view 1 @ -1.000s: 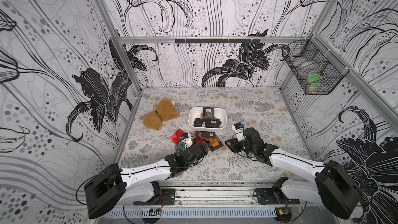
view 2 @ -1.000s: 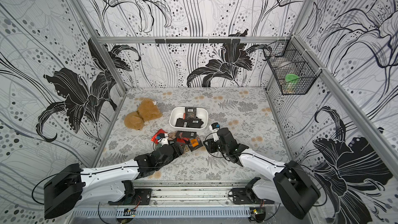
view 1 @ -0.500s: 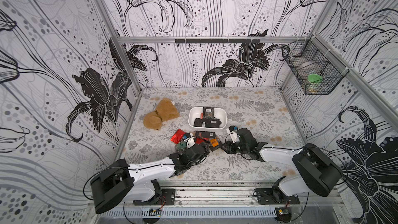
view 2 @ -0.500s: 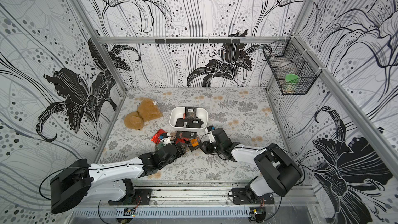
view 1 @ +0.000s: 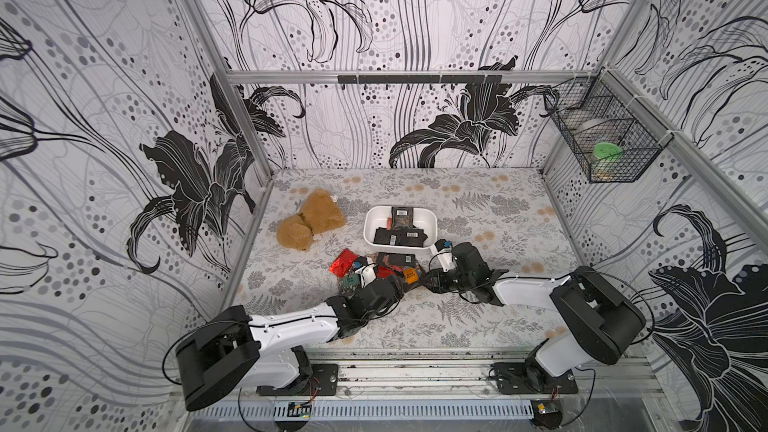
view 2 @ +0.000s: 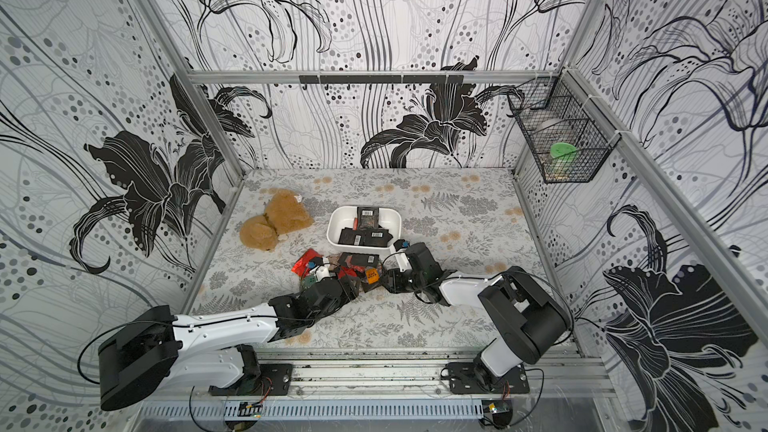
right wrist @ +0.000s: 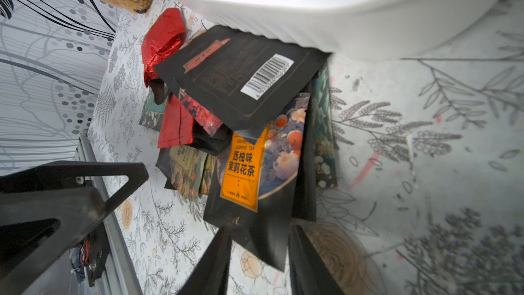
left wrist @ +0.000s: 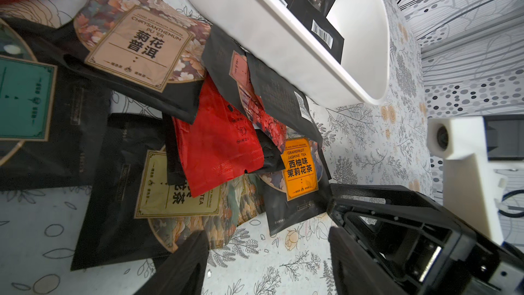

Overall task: Put the tea bags into the storage box
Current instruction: Move the tea bag to the center of the board.

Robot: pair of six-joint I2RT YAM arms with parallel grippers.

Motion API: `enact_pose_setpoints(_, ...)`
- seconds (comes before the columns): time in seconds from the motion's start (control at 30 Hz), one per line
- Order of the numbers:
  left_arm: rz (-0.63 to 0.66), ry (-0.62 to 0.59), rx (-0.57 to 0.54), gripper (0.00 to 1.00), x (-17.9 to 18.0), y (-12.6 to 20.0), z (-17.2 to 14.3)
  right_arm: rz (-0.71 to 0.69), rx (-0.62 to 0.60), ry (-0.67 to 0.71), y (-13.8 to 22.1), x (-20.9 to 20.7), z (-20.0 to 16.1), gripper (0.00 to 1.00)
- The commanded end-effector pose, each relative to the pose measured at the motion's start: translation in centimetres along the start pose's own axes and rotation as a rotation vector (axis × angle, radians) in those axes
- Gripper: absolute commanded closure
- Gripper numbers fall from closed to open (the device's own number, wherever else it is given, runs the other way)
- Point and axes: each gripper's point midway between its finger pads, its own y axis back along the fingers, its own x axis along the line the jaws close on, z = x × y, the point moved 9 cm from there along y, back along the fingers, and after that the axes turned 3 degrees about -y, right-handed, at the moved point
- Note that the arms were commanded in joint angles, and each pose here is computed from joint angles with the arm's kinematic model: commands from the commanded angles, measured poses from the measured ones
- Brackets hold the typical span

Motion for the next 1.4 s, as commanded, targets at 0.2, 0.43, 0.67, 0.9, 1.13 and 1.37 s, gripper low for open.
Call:
enact_pose_setpoints(0.2,-0.007,0.008,-0.032,0.29,0.1,0.5,0.4,0.013,0.011,-0.023,-0.7,0.1,0.7,0.70)
enact_pose_setpoints(0.43,-0.009,0.004,-0.032,0.29,-0.2,0.5,0.5,0.013,0.021,-0.019,-0.6,0.2,0.6,0.89)
enact_pose_setpoints(0.67,-0.033,-0.005,-0.022,0.35,-1.1,0.5,0.6,0.008,-0.011,-0.034,1.1,0.3,-0.2,1.00)
enact_pose_setpoints(0.9,-0.089,-0.033,0.011,0.56,-2.6,-0.1,0.5,0.008,-0.060,-0.146,3.1,-0.3,-2.3,1.00)
enact_pose_setpoints(1.13,-0.157,-0.095,0.099,0.69,-4.5,-1.5,-0.5,-0.052,-0.083,-0.245,4.8,-1.3,-4.5,1.00)
enact_pose_setpoints(1.37,-0.150,-0.143,0.166,0.83,-5.1,-3.5,-2.4,-0.090,-0.067,-0.246,4.5,-1.3,-4.1,0.94)
